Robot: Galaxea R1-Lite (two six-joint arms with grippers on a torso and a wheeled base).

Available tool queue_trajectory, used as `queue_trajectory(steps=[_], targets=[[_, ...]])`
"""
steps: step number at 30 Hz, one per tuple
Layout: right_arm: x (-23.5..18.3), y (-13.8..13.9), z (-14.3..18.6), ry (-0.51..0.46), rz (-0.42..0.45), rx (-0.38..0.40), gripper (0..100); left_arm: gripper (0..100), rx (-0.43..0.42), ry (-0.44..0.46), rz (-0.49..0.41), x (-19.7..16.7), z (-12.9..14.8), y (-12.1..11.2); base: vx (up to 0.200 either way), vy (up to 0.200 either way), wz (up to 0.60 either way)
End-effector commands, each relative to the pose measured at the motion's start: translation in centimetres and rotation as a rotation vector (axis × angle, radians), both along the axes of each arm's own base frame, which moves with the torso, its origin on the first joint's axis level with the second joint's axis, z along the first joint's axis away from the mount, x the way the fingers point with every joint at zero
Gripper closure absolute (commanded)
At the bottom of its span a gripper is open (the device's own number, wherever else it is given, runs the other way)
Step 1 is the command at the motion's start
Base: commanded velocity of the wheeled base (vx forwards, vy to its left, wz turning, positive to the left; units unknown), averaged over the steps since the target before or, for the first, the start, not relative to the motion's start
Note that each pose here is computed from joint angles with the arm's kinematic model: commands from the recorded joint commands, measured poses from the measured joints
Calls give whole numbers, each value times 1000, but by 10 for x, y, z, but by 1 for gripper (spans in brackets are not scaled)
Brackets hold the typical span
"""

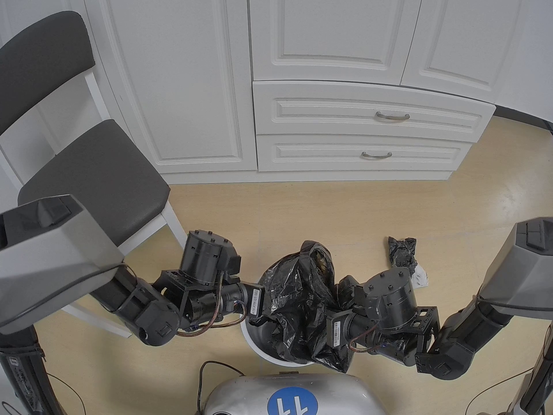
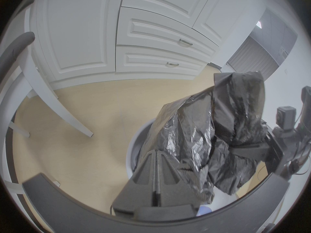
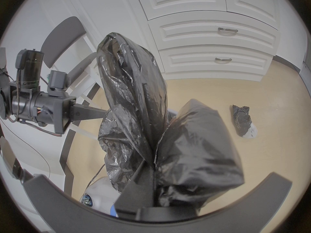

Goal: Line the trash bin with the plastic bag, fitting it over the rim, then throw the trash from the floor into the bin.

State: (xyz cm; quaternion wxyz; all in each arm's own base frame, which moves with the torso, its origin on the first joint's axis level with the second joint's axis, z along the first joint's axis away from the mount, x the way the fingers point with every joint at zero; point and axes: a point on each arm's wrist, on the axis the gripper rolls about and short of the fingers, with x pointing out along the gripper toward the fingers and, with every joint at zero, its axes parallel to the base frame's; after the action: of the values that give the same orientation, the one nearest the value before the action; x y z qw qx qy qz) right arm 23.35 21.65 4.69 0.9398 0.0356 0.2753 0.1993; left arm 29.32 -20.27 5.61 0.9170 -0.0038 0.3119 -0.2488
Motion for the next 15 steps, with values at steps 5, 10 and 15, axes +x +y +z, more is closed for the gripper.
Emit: queue_trajectory(steps=[5, 10, 15], targets=[[-8, 4, 0, 3, 27, -3, 100, 100, 45, 84, -28, 15, -54, -33, 0, 0, 0], [-9, 3, 1, 3, 28, -5, 100, 100, 71, 118, -21, 33, -92, -46, 0, 0, 0], [-12, 5, -6, 20, 40, -22, 100, 100, 80, 136, -21, 32, -100, -46, 0, 0, 0]])
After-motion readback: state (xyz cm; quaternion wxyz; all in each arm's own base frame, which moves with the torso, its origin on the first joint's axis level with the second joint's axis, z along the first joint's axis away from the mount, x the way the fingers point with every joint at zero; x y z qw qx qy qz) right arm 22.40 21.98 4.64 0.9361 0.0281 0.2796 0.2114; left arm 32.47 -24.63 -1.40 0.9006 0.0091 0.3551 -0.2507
